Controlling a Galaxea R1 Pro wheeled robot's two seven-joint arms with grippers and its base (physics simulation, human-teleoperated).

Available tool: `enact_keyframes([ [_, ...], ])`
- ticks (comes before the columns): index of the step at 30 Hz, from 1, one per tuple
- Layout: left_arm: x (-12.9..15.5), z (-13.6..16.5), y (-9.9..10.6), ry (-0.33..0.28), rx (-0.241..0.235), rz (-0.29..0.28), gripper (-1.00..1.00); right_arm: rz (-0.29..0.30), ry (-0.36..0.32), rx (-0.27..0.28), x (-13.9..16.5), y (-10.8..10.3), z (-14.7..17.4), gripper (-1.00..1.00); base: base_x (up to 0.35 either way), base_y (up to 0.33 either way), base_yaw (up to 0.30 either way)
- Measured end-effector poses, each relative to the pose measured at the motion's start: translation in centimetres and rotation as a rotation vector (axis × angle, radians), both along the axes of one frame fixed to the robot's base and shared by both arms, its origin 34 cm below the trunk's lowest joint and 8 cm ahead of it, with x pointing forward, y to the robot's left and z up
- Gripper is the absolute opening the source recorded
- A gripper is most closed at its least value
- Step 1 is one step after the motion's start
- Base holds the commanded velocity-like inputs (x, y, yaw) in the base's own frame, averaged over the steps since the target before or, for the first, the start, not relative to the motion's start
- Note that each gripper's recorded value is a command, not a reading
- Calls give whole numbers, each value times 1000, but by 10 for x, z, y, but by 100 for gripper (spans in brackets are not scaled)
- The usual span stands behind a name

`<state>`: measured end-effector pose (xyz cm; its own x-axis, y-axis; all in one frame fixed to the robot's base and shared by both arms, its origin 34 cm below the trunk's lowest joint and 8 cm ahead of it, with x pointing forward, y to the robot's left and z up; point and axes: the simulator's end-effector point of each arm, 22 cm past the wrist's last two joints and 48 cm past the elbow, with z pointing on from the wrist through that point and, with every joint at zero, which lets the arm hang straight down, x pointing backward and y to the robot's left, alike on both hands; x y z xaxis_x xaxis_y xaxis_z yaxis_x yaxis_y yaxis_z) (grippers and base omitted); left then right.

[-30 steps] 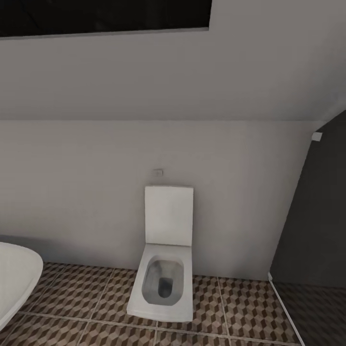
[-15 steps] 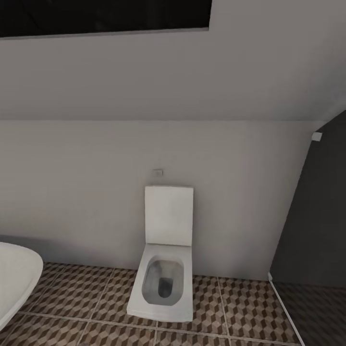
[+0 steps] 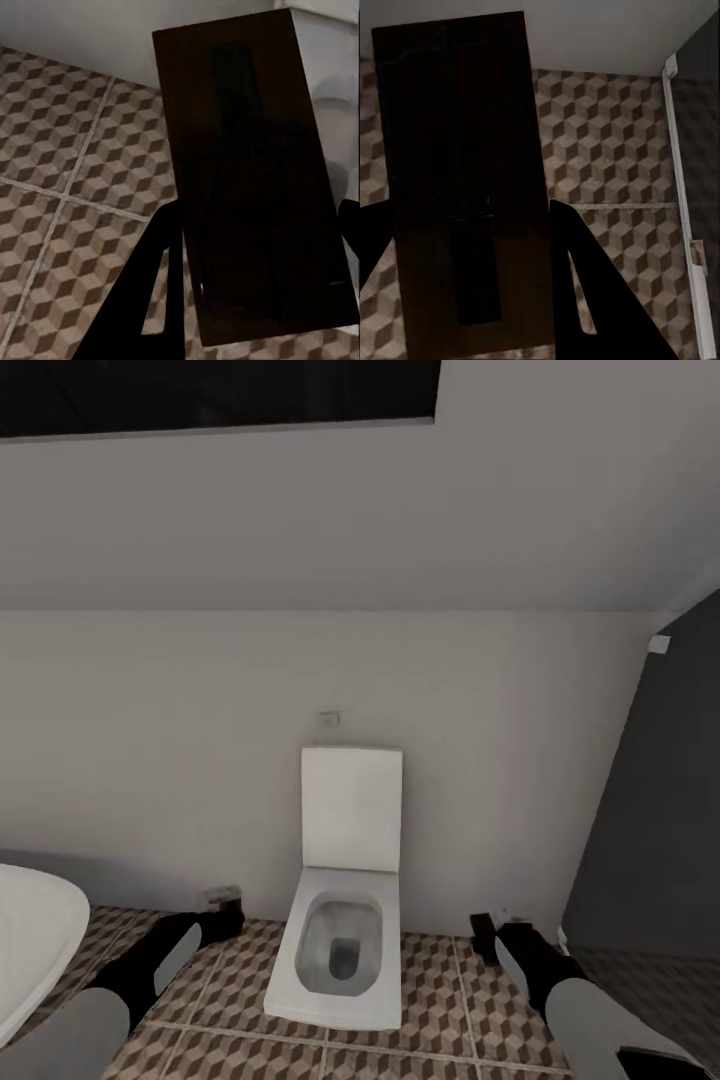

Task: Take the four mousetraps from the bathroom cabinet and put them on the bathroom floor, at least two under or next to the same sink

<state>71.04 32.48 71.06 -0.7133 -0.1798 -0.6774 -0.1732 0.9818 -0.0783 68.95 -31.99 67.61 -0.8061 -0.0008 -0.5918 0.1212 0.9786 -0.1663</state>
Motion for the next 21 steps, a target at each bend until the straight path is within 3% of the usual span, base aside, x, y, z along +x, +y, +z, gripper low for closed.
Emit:
enact_keyframes([
  [4,15,11,-13,16,25,-26,-100,-19,-89,-6,25,15,19,-100,0,0,0],
  [8,32,24,-41,18,34,-61,-100,-6,-124,1,33,37,24,-100,0,0,0],
  [21,51,47,-59,-15,46,-89,-100,4,-135,1,36,48,26,-100,0,0,0],
])
